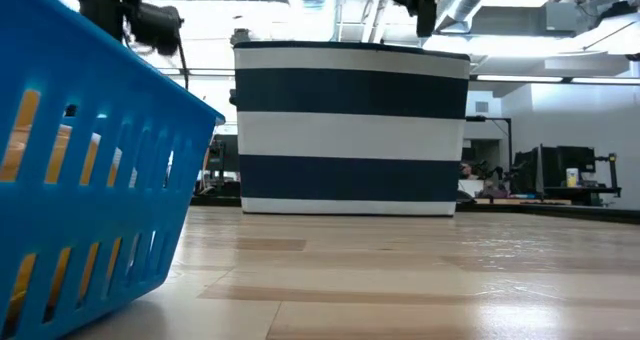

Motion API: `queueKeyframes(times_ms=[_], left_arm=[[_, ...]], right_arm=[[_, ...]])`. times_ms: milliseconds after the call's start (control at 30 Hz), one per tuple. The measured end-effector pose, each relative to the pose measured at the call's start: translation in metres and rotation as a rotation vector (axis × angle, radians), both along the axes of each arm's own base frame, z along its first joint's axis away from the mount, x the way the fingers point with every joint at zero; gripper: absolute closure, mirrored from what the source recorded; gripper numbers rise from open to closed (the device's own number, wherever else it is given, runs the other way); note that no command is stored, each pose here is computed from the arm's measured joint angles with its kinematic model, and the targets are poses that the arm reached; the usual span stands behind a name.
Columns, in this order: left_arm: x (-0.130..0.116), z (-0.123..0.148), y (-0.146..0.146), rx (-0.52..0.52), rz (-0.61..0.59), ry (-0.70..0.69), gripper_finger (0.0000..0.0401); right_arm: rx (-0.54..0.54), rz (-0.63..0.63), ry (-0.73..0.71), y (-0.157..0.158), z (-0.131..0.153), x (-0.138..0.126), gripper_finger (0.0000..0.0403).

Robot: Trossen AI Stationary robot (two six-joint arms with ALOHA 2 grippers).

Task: Pick & place medical supplies in basket/bin
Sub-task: Put the blue bandage into the transparent bin

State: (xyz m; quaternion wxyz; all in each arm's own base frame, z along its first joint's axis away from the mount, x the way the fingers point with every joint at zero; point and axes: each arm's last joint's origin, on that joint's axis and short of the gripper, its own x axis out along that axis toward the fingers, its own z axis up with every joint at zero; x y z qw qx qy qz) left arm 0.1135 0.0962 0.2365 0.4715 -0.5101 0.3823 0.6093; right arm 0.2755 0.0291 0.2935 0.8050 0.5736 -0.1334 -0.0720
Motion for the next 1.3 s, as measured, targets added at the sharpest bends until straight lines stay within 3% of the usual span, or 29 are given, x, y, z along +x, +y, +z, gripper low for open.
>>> queueKeyframes(times_ms=[133,367,633,1300], left_arm=[[0.004,-0.017,0.018,-0.098,0.056,0.061,0.0168],[0.005,-0.041,0.04,-0.226,0.065,0.159,0.0145],[0.013,-0.051,0.05,-0.192,0.059,0.164,0.0134],[0.01,-0.085,0.069,-0.26,0.173,0.337,0.0183]], right_arm=[[-0.008,-0.006,0.0,-0.012,0.0,0.001,0.0111],[-0.093,0.137,0.025,-0.034,-0.001,0.003,0.0111],[-0.133,0.211,0.058,-0.044,-0.004,0.004,0.0111],[-0.144,0.266,0.059,-0.05,-0.004,0.003,0.0111]])
